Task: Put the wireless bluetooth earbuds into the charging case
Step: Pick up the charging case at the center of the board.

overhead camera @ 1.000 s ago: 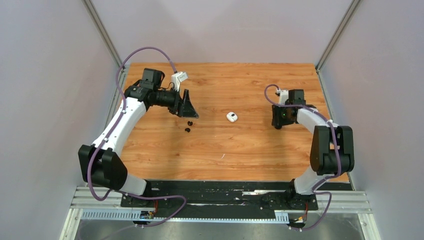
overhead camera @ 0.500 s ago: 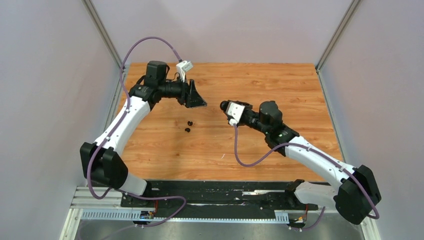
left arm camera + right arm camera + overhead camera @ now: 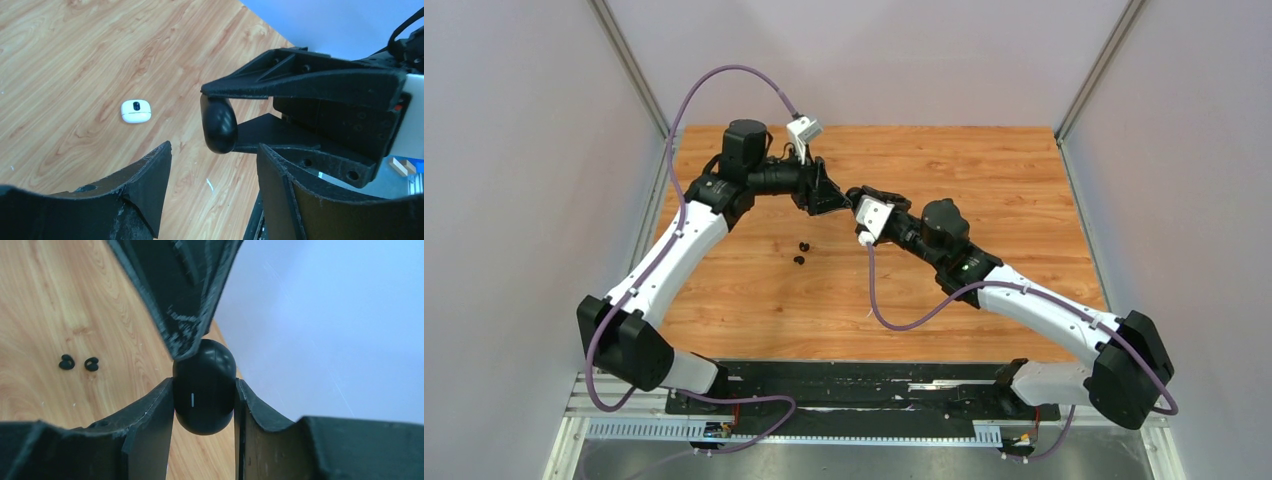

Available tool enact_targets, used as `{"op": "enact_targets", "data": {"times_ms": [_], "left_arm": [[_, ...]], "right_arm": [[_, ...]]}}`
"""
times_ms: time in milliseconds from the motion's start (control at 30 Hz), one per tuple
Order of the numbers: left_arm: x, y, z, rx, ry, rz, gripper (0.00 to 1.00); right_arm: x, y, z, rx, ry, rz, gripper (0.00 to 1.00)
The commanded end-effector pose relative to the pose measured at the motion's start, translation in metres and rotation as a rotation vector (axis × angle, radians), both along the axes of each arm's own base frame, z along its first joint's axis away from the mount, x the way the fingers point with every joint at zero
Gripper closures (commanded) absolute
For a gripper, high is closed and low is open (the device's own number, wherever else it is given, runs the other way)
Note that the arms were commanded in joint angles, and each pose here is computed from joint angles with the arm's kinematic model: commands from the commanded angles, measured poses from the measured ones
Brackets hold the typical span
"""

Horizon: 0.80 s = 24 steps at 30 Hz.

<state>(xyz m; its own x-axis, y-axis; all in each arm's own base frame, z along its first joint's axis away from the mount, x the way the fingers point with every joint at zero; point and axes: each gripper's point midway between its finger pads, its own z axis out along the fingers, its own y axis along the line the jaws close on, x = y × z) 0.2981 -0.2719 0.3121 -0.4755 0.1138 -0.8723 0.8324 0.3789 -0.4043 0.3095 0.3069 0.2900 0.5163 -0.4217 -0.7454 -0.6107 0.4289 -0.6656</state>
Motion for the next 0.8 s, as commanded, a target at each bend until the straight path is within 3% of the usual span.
{"op": "enact_targets", "data": {"times_ms": [0,467,767], "left_arm": [[0.005,-0.008,0.011,-0.013,-0.042,-0.009,0.31],[0.010,-0.018,0.012,-0.049,-0.032,-0.045,0.47],[0.003,-0.022,0.014,-0.080,-0.025,-0.097,0.42]], "right_arm": [[0.007,0.003,0.044,0.123,-0.043,-0.042,1.00],[-0.006,0.015,0.043,0.100,-0.068,0.015,1.00],[-0.005,0.015,0.041,0.105,-0.051,0.010,1.00]]}}
